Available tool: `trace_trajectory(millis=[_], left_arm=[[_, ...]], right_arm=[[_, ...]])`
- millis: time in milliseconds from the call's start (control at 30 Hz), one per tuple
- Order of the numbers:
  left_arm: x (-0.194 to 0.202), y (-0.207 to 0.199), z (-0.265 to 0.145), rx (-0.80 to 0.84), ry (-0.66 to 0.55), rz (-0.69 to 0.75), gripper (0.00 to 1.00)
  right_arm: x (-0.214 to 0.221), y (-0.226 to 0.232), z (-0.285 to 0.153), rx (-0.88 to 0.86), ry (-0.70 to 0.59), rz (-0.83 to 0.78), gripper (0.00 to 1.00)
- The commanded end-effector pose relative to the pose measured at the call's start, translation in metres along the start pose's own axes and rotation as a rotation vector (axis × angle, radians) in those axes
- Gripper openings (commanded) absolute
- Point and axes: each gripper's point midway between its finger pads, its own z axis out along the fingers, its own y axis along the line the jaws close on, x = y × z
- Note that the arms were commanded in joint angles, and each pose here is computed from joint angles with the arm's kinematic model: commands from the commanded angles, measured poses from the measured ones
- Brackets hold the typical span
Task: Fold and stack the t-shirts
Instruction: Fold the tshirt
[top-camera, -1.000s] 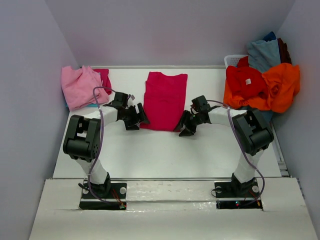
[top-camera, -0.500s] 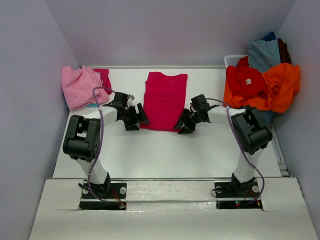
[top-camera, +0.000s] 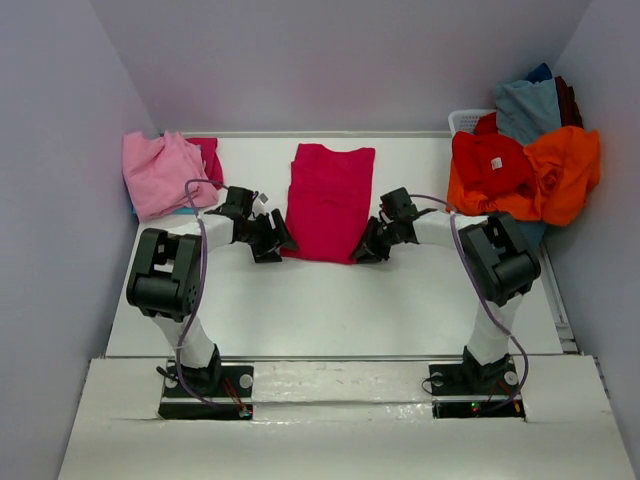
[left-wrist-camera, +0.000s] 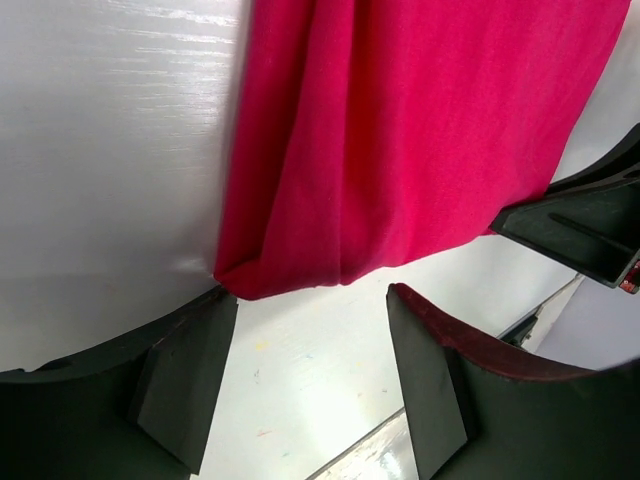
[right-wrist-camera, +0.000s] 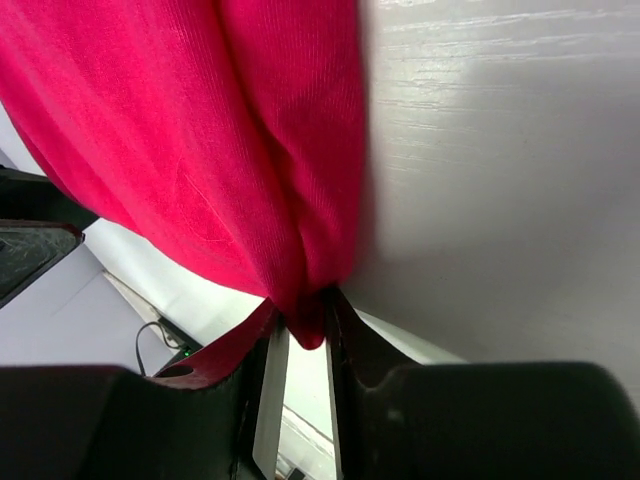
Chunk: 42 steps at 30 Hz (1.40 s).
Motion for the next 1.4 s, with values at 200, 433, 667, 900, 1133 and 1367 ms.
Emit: trace_trajectory(millis=[200, 433, 667, 900, 1133, 1367], left_arm=[[0.024, 0.039, 0.011, -0.114, 0.067, -0.059, 0.62], [0.026, 0.046, 0.011, -0.126, 0.066, -0.068, 0.62], [0.020, 0.057, 0.010, -0.140, 0.052, -0.086, 0.65], [0.016, 0.058, 0.015, -0.140, 0.054, -0.085, 0.66], [0.010, 0.062, 0.019, -0.148, 0.052, -0.088, 0.66], [0.007, 0.073, 0.017, -0.176, 0.047, -0.094, 0.66]], right_arm=[[-0.006, -0.008, 0.010, 0.052, -0.020, -0.023, 0.16], [-0.010, -0.009, 0.007, 0.079, -0.035, -0.024, 0.13], [-0.014, -0.009, 0.002, 0.104, -0.050, -0.032, 0.13], [-0.011, -0.011, 0.001, 0.111, -0.044, -0.030, 0.13], [-0.011, -0.011, -0.001, 0.116, -0.046, -0.033, 0.13], [-0.011, -0.014, -0.001, 0.127, -0.048, -0.032, 0.13]])
